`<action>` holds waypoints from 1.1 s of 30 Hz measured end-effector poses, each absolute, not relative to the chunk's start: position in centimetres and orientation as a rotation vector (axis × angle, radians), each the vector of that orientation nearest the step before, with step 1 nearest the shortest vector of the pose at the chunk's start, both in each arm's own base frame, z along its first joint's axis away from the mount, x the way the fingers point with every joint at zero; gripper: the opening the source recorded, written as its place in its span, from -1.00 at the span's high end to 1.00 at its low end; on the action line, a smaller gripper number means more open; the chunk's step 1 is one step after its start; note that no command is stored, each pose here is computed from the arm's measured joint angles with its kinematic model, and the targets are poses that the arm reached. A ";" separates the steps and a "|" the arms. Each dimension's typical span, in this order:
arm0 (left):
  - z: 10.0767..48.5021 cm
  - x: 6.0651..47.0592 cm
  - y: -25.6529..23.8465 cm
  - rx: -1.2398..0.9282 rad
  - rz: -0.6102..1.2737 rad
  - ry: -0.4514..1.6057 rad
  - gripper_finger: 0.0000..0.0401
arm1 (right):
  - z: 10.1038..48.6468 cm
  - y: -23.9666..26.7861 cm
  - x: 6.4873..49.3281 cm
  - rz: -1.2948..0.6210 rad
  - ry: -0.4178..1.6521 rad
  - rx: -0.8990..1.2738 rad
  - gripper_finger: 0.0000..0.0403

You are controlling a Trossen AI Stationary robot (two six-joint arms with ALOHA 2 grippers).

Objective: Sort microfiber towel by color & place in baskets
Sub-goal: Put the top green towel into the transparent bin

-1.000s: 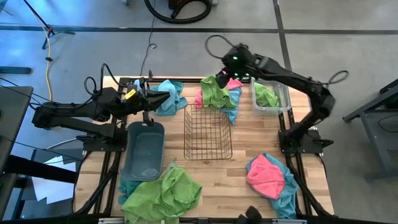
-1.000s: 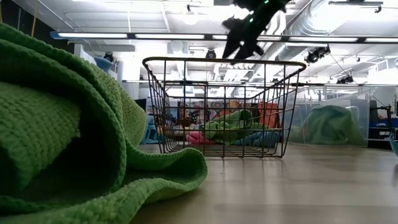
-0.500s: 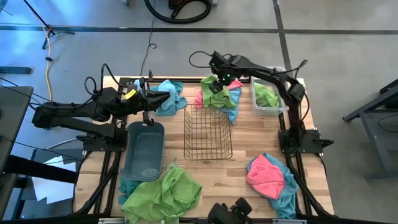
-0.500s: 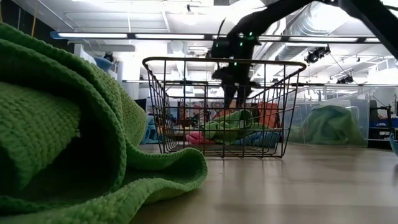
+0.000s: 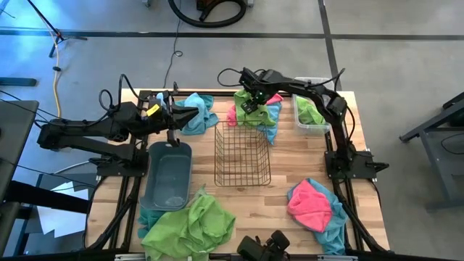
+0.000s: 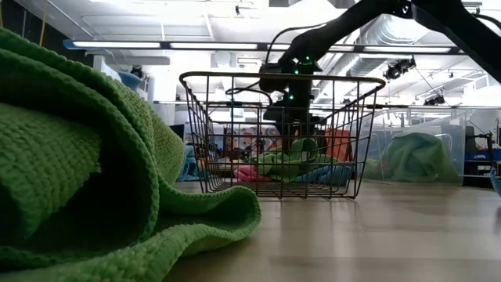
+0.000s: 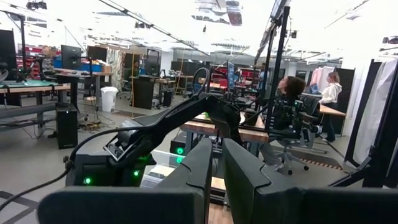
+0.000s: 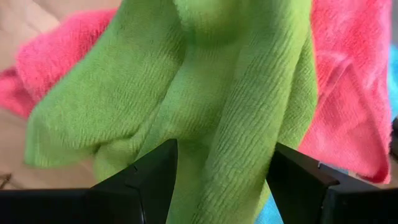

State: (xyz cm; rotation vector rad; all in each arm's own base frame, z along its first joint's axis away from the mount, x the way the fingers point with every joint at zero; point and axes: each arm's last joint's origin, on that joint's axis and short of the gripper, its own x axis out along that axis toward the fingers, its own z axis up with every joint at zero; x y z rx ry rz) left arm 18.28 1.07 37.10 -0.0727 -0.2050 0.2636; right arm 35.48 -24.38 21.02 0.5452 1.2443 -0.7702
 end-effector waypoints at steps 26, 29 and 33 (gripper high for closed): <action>37.1 18.3 1.1 -0.072 0.263 -0.204 0.87 | 24.9 -23.5 35.4 -0.691 1.130 0.413 0.99; 37.1 18.3 1.1 -0.071 0.266 -0.204 0.87 | 27.9 -22.6 34.8 -0.672 1.046 0.362 0.99; 37.1 18.3 1.2 -0.074 0.300 -0.204 0.87 | 32.2 -21.0 33.6 -0.632 0.913 0.307 1.00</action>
